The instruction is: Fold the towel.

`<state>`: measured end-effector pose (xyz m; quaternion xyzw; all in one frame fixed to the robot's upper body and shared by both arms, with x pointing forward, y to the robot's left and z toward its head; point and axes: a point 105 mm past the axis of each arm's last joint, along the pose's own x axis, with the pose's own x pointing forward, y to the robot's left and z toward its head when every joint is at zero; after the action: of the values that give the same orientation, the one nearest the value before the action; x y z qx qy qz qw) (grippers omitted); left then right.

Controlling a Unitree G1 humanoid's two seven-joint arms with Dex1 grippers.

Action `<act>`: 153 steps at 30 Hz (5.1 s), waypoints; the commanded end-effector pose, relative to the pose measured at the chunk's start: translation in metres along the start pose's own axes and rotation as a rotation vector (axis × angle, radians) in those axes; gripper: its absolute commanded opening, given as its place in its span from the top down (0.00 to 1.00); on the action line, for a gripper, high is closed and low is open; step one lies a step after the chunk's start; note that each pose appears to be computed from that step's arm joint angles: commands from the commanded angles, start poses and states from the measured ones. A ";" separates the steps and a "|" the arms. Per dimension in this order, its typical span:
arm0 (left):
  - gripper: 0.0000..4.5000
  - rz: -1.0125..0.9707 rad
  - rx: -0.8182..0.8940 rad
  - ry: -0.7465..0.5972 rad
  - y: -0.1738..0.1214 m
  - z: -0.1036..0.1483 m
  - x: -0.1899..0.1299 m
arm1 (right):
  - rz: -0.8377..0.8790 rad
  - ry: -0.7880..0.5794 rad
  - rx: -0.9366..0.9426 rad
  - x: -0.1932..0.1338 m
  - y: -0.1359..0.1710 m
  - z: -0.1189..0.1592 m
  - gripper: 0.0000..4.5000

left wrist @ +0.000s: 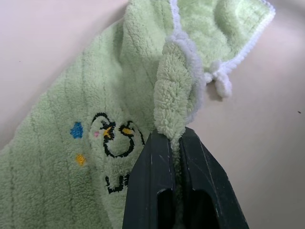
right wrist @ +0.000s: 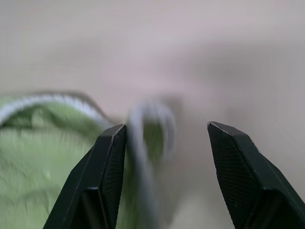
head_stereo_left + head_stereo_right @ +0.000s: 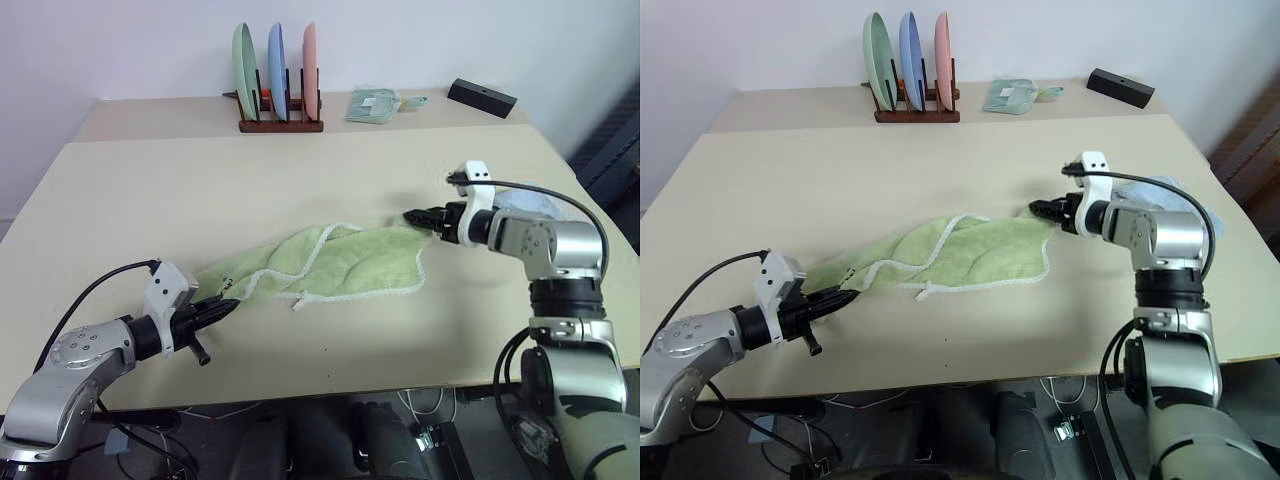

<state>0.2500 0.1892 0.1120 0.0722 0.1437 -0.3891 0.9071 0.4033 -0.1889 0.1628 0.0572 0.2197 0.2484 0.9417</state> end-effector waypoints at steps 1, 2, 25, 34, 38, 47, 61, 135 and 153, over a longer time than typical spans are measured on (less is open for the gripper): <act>1.00 -0.026 0.030 -0.023 -0.003 0.008 0.005 | 0.025 -0.033 -0.045 0.008 0.008 0.019 0.40; 1.00 -0.027 0.032 -0.026 -0.003 0.009 0.006 | 0.028 -0.032 -0.051 0.012 0.010 0.022 0.40; 1.00 -0.016 0.041 -0.016 0.001 0.010 -0.002 | -0.075 0.171 -0.421 -0.025 -0.028 -0.047 0.99; 1.00 -0.016 0.052 -0.018 0.005 0.011 0.000 | 0.030 0.072 -0.539 -0.030 -0.002 -0.034 0.68; 1.00 -0.017 0.052 -0.020 0.004 0.011 0.000 | 0.041 0.100 -0.495 -0.036 0.001 -0.038 0.25; 1.00 -0.023 0.051 -0.023 0.002 0.010 0.002 | -0.124 0.186 -0.367 -0.043 -0.036 -0.047 0.25; 1.00 -0.029 0.056 -0.022 0.002 0.010 0.004 | -0.066 0.238 -0.172 -0.042 -0.037 -0.052 0.25; 0.14 -0.012 0.008 -0.037 0.023 0.016 -0.018 | 0.302 -0.034 -1.006 -0.057 0.036 -0.021 1.00; 0.14 0.282 0.281 0.230 0.016 -0.010 0.040 | 0.308 -0.015 -0.979 -0.052 0.029 -0.032 1.00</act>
<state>0.2881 0.1724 0.0949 0.2509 0.1662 -0.2770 0.9125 0.3352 -0.1906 0.1556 -0.3507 0.0722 0.4587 0.8132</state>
